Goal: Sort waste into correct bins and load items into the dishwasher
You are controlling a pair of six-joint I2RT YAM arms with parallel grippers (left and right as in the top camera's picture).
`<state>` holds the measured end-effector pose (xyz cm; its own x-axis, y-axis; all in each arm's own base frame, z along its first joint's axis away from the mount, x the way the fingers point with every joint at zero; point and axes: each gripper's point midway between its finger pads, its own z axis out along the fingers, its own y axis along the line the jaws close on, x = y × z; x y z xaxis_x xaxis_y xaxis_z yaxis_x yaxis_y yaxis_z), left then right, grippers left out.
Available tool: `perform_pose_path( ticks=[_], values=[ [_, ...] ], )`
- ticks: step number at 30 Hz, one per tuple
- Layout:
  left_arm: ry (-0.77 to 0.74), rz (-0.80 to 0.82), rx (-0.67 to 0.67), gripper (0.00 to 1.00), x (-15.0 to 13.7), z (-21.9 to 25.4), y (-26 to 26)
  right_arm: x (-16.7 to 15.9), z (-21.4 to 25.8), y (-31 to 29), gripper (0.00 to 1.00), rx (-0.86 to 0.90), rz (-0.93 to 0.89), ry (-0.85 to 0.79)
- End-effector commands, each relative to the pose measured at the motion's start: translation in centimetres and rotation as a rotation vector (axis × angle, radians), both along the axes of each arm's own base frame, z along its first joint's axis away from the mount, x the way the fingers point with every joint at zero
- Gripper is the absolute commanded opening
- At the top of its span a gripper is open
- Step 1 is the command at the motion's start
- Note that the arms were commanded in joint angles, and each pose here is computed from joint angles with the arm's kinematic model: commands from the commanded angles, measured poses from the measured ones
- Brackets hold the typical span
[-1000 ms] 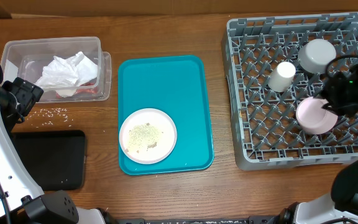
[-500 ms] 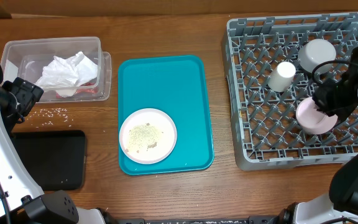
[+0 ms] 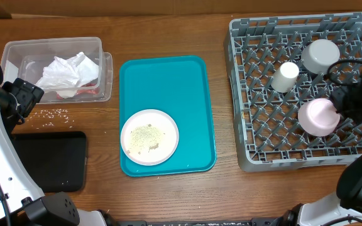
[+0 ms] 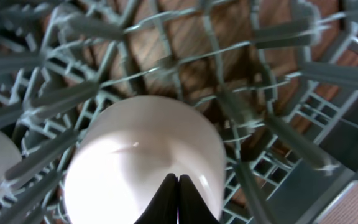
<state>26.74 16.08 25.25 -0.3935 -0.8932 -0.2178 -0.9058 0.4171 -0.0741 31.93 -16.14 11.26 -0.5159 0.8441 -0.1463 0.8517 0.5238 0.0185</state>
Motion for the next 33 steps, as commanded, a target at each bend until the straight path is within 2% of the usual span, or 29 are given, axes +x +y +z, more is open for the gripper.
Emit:
perform_pose_path(
  ticks=[1, 6, 13, 14, 16, 17, 20, 21, 24, 29, 33],
  values=[
    [-0.008, 0.016, 0.007, 1.00, -0.3, 0.3, 0.0, -0.1, 0.9, -0.5, 0.04, 0.027, -0.044, -0.028],
    [-0.008, 0.016, 0.007, 1.00, -0.3, 0.3, 0.0, 1.3, 4.3, 1.8, 0.05, 0.095, 0.027, -0.167],
    [-0.008, 0.016, 0.007, 1.00, -0.3, 0.3, 0.0, 4.8, 10.0, 11.4, 0.22, 0.274, 0.349, -0.436],
    [-0.008, 0.016, 0.007, 1.00, -0.3, 0.3, 0.0, 5.2, 10.3, 13.0, 0.27, 0.284, 0.395, -0.446],
    [-0.008, 0.016, 0.007, 1.00, -0.3, 0.3, 0.0, 5.8, 10.4, 16.0, 0.48, 0.292, 0.480, -0.455],
    [-0.008, 0.016, 0.007, 1.00, -0.3, 0.3, 0.0, 6.1, 10.4, 17.9, 0.62, 0.299, 0.534, -0.460],
    [-0.008, 0.016, 0.007, 1.00, -0.3, 0.3, 0.0, 6.8, 10.5, 23.1, 0.87, 0.315, 0.677, -0.494],
    [-0.008, 0.016, 0.007, 1.00, -0.3, 0.3, 0.0, 7.0, 10.5, 24.7, 0.92, 0.316, 0.722, -0.507],
    [-0.008, 0.016, 0.007, 1.00, -0.3, 0.3, 0.0, 7.4, 10.7, 29.4, 1.00, 0.302, 0.841, -0.542],
    [-0.008, 0.016, 0.007, 1.00, -0.3, 0.3, 0.0, 6.8, 10.2, 36.2, 1.00, 0.295, 1.003, -0.572],
    [-0.008, 0.017, 0.007, 1.00, -0.3, 0.3, 0.0, 6.6, 9.7, 37.2, 1.00, 0.219, 1.027, -0.559]
  ],
)
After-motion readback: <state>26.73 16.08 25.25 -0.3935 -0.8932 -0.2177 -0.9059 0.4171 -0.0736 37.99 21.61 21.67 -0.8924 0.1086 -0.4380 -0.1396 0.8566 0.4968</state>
